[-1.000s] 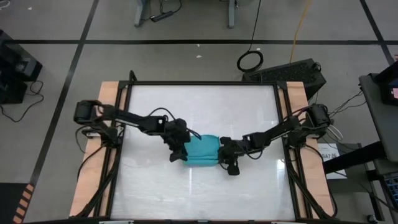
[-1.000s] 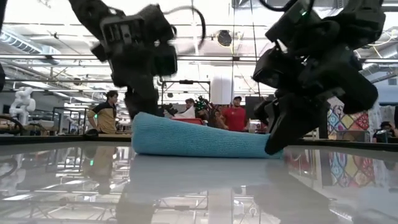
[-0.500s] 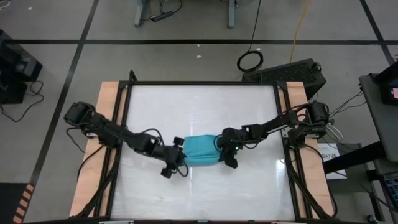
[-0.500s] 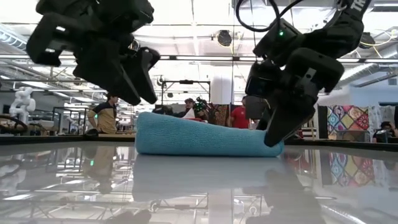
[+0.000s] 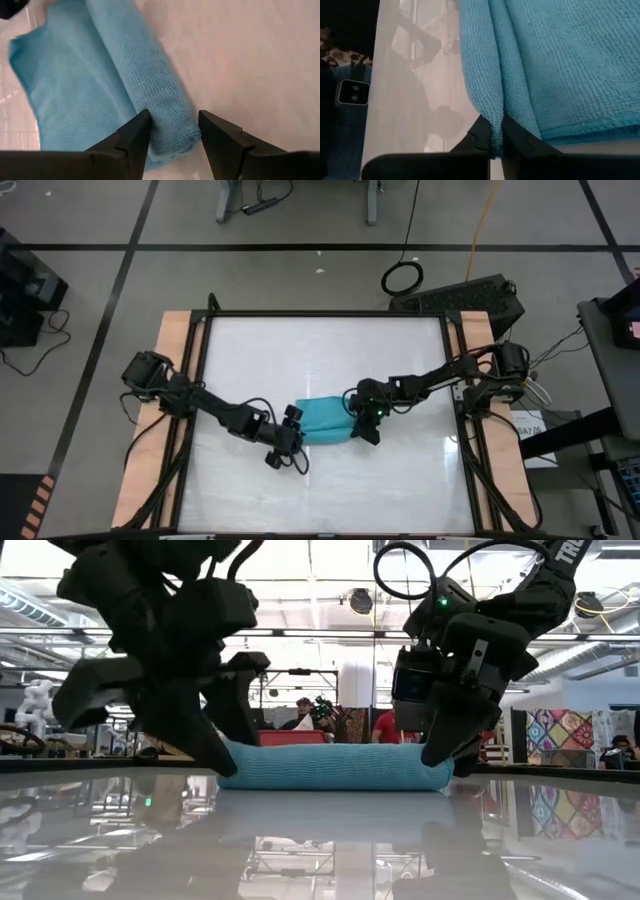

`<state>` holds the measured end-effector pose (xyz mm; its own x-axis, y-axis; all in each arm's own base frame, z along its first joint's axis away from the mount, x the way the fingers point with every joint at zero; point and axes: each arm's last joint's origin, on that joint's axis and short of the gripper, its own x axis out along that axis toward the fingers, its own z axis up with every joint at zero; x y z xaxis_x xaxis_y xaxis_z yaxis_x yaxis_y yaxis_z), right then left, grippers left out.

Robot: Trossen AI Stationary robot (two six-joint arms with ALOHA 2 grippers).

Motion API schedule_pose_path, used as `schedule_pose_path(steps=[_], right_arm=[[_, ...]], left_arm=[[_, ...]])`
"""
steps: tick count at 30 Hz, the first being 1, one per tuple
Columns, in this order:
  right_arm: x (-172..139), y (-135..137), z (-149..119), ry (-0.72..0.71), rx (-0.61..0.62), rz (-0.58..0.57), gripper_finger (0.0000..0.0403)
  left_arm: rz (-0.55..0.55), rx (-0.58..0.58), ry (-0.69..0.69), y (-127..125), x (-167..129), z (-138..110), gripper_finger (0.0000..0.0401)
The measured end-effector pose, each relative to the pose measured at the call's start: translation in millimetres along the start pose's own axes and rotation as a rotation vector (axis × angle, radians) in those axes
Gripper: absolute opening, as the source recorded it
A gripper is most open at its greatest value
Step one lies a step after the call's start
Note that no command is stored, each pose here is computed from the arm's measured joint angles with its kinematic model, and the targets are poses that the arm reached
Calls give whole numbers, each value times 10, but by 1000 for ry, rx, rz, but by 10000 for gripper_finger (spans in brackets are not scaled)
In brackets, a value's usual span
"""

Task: Roll towel
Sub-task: Roll the light blue towel

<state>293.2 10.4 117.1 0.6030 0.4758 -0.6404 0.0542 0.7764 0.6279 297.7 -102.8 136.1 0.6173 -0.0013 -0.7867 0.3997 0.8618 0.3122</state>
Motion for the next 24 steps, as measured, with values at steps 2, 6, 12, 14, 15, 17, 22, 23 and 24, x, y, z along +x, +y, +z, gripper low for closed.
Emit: schedule_pose_path(steps=[2, 6, 12, 14, 15, 17, 22, 23, 24], right_arm=[[0, 1, 2, -2, 7, 2, 5], [-2, 11, 12, 0, 29, 32, 5], [-20, -2, 43, -12, 87, 57, 8], [-26, -10, 51, -17, 107, 57, 12], [-28, -13, 53, -17, 115, 57, 14], [-29, -14, 54, -17, 128, 57, 19], [-109, 60, 92, -47, 64, 73, 50], [-139, 83, 100, -54, 40, 73, 62], [-168, 106, 110, -62, 15, 76, 75]], left_arm=[[-2, 2, 12, -11, 31, -16, 176], [-4, -48, 38, 12, 90, -59, 176], [-58, -203, 43, 135, 156, -109, 120], [-74, -231, 33, 189, 165, -116, 71], [-82, -239, 22, 210, 163, -113, 45], [-107, -257, -1, 250, 166, -112, 20], [-176, -391, -52, 378, 185, -114, 27], [-206, -411, -61, 401, 187, -118, 25], [-236, -437, -68, 425, 188, -124, 22]])
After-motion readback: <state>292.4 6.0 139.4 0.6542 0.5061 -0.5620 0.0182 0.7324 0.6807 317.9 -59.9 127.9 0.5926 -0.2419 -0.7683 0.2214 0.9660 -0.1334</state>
